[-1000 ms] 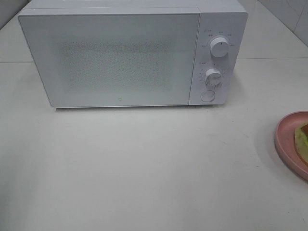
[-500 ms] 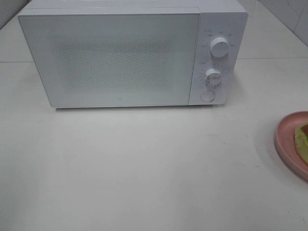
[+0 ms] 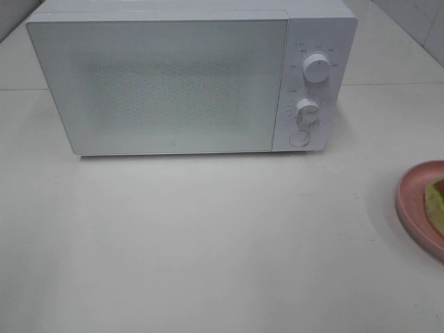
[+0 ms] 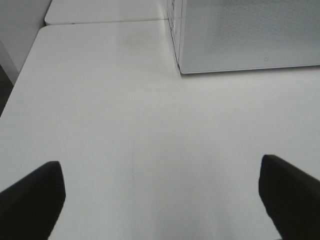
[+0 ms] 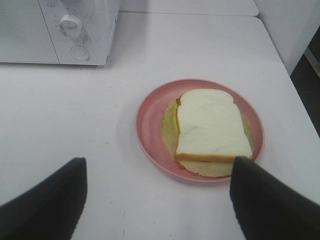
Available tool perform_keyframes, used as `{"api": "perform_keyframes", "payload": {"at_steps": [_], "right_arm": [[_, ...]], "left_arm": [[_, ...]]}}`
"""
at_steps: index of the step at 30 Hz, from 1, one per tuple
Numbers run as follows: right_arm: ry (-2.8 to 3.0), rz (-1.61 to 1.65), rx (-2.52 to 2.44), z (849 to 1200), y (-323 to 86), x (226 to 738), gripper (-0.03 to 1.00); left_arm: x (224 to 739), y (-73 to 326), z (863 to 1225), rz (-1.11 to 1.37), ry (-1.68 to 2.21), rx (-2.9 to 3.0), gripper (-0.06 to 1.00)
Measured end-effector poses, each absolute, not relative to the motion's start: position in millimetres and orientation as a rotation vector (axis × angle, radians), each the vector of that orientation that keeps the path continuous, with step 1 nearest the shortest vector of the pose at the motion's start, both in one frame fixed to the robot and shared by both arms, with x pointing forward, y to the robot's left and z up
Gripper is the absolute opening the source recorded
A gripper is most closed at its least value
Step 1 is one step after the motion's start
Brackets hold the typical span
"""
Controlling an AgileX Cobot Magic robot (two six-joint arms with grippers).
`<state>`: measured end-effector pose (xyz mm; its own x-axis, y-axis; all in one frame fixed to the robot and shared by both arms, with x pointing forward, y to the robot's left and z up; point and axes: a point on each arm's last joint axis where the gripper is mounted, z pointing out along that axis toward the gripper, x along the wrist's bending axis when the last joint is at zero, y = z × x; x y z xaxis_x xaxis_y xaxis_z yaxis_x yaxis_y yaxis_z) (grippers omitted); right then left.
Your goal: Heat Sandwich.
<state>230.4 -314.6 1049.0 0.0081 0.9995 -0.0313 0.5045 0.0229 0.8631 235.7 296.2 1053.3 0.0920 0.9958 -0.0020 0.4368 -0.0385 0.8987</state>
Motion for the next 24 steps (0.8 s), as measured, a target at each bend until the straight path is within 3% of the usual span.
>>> {"api": "perform_keyframes", "payload": {"at_steps": [24], "right_arm": [[1.586, 0.878, 1.571, 1049.0, -314.6, 230.4, 0.76]], "left_arm": [[234.5, 296.1, 1053.2, 0.908, 1.447, 1.587, 0.99]]}}
